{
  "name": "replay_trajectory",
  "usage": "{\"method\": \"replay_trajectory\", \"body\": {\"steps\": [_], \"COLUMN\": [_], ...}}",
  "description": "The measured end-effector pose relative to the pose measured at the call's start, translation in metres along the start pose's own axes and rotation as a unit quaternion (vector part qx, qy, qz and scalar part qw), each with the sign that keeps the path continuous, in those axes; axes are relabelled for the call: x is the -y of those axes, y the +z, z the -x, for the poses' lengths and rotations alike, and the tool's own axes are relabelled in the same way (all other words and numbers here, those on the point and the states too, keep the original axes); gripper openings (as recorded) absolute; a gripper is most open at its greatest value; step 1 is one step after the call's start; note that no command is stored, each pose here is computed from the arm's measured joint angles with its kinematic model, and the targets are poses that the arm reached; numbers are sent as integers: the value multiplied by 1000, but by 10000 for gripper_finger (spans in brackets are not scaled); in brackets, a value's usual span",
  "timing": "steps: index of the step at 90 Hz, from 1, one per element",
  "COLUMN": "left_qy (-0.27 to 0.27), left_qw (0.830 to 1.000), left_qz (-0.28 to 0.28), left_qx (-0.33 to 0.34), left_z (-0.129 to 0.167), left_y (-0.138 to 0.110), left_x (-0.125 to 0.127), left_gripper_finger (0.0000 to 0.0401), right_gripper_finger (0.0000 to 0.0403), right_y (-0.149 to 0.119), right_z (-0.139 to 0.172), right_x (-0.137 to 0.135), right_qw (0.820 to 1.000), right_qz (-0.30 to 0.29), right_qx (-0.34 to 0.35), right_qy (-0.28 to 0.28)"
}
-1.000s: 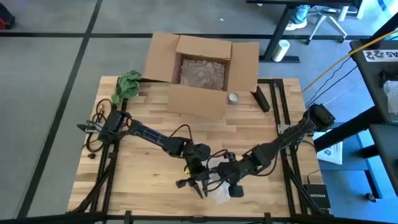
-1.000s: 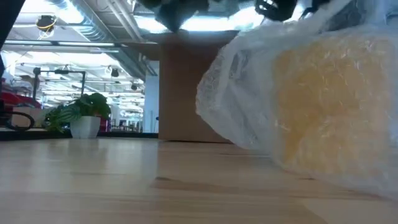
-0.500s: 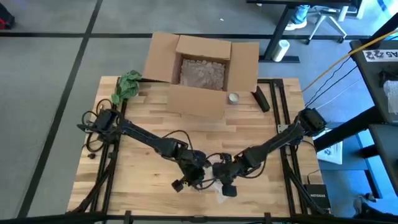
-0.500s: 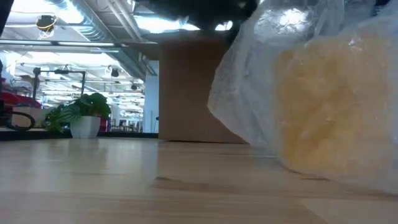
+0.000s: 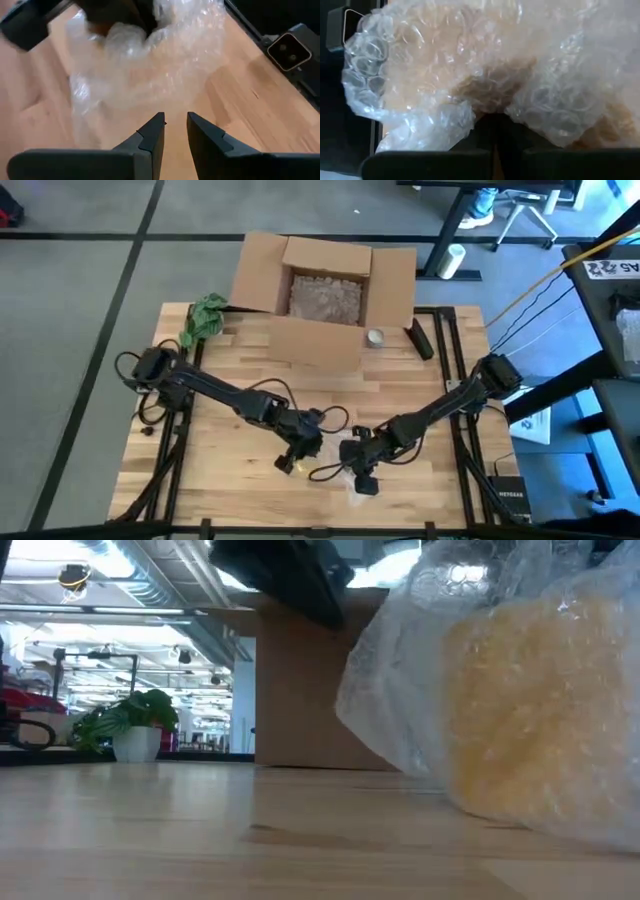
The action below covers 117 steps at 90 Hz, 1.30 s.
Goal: Wrap mug
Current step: Wrap the yellow mug with the bubble wrap
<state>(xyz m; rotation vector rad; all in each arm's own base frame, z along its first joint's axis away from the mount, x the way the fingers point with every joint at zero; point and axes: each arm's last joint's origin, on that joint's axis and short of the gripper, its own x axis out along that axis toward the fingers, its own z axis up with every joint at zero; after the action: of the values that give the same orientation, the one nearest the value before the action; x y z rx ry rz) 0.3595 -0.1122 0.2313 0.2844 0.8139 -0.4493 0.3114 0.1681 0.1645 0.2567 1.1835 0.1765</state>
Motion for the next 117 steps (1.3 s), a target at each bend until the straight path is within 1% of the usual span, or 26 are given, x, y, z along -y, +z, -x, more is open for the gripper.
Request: {"method": "replay_trajectory", "body": {"steps": [10,24,31,38,55,73,87,104,117], "left_qy": [6,10,16,7,1,0,0,0,2], "left_qw": [1000,999,998,997,997,997,997,996,995], "left_qz": [15,47,58,58,60,62,65,62,49], "left_qx": [11,-6,21,41,47,47,48,60,87], "left_z": [6,-11,-16,-18,-18,-18,-18,-18,-18], "left_y": [-13,-48,-57,-63,-63,-63,-63,-60,-55], "left_x": [1,-1,-3,-2,-2,-1,-1,0,2], "left_gripper_finger": [66,66,66,66,66,65,65,65,65], "right_gripper_finger": [0,0,0,0,0,0,0,0,0], "right_y": [0,5,7,9,12,22,26,25,23], "right_z": [0,11,17,24,42,61,75,83,75], "right_x": [0,-4,-5,-6,-8,-17,-25,-33,-35], "right_qw": [1000,1000,1000,1000,997,995,993,992,996], "right_qz": [0,1,3,4,-4,1,11,14,12], "right_qx": [2,13,14,7,-23,-20,-19,-18,-20], "right_qy": [-4,0,-7,-22,-78,-94,-120,-123,-88]}}
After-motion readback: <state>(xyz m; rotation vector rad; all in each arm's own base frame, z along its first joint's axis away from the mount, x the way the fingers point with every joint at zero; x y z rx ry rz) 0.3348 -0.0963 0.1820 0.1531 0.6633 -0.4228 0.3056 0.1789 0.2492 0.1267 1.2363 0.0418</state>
